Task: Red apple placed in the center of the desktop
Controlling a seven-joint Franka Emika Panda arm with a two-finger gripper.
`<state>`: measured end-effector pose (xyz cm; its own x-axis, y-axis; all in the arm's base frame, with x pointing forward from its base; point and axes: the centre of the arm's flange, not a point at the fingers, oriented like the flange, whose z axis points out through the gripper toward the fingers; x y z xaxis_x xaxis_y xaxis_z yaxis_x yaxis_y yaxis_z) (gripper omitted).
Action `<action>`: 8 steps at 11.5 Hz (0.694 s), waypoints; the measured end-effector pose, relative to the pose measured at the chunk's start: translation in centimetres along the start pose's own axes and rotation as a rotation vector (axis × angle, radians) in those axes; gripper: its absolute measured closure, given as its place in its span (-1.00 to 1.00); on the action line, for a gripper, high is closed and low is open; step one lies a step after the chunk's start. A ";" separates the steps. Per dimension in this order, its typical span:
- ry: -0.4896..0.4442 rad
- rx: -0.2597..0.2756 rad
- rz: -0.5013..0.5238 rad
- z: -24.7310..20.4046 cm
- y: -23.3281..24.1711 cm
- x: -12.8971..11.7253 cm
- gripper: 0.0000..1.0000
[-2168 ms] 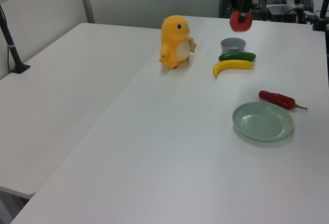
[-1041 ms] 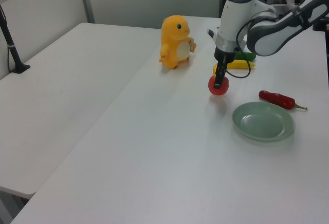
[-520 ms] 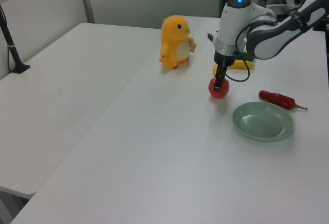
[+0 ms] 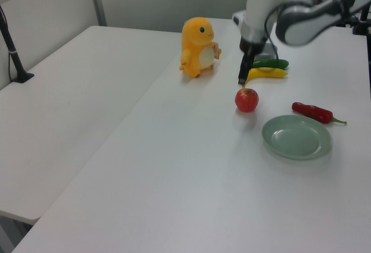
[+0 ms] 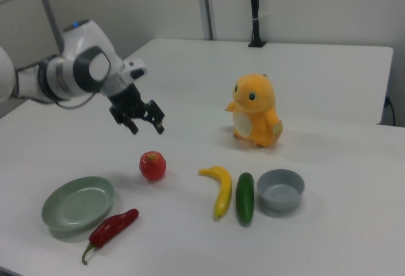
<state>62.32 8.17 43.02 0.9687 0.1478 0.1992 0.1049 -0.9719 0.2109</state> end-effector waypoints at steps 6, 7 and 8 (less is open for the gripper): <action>-0.162 0.191 0.193 -18.4 5.0 -1.8 -1.00; -0.170 0.214 0.212 -19.7 5.9 -2.4 -1.00; -0.174 0.225 0.226 -20.6 6.7 -2.9 -1.00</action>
<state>55.56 4.98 63.56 0.9948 -0.0905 0.0467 -0.0887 -0.9953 -0.0395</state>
